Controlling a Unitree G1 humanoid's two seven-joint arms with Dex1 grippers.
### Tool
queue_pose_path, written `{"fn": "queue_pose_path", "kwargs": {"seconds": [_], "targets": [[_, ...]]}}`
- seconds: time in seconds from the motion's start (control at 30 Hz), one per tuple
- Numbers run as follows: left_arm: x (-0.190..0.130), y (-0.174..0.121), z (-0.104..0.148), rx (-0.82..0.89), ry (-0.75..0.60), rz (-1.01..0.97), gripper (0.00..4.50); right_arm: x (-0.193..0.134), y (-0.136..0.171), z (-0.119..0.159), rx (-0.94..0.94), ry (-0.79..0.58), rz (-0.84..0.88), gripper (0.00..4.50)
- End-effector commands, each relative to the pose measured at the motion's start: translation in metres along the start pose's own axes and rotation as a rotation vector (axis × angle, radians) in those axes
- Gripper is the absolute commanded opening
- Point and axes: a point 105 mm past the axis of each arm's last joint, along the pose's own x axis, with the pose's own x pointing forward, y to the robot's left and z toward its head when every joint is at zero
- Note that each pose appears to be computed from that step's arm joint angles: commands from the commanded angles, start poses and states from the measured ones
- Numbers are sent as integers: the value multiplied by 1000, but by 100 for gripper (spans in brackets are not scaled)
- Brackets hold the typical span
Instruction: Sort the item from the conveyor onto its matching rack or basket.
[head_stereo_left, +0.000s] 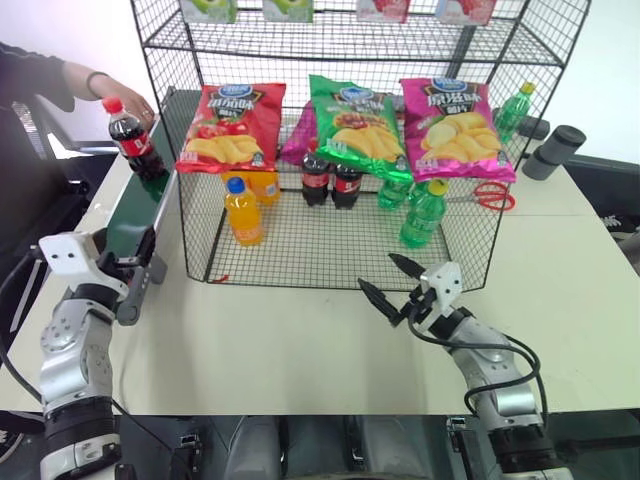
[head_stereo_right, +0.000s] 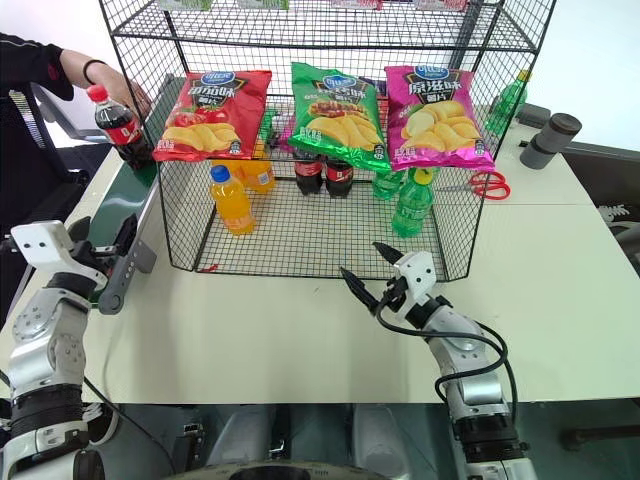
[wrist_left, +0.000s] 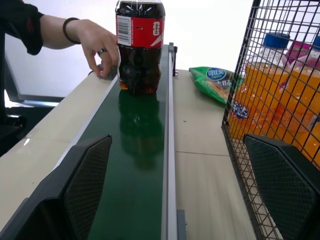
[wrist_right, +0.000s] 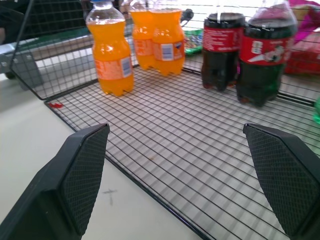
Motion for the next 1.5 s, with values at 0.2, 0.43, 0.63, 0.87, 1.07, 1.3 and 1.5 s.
{"fn": "queue_pose_path", "kwargs": {"seconds": [0.2, 0.43, 0.63, 0.87, 1.07, 1.3, 1.5], "targets": [[1, 13, 16, 1, -68, 52, 450, 10, 9, 22, -43, -67, 47, 445], [-5, 22, 14, 38, -64, 88, 450, 14, 15, 23, -40, -69, 68, 445], [-6, 34, 16, 78, -85, 157, 450, 15, 17, 22, -38, -66, 78, 445], [-3, 36, 14, 93, -88, 173, 450, 16, 20, 24, -40, -69, 84, 445], [-1, 34, 12, 91, -82, 158, 450, 16, 21, 25, -38, -70, 85, 445], [-1, 37, 12, 103, -72, 171, 450, 16, 23, 24, -34, -68, 87, 445], [-3, 39, 12, 113, -69, 174, 310, 17, 22, 26, -40, -69, 87, 450]]}}
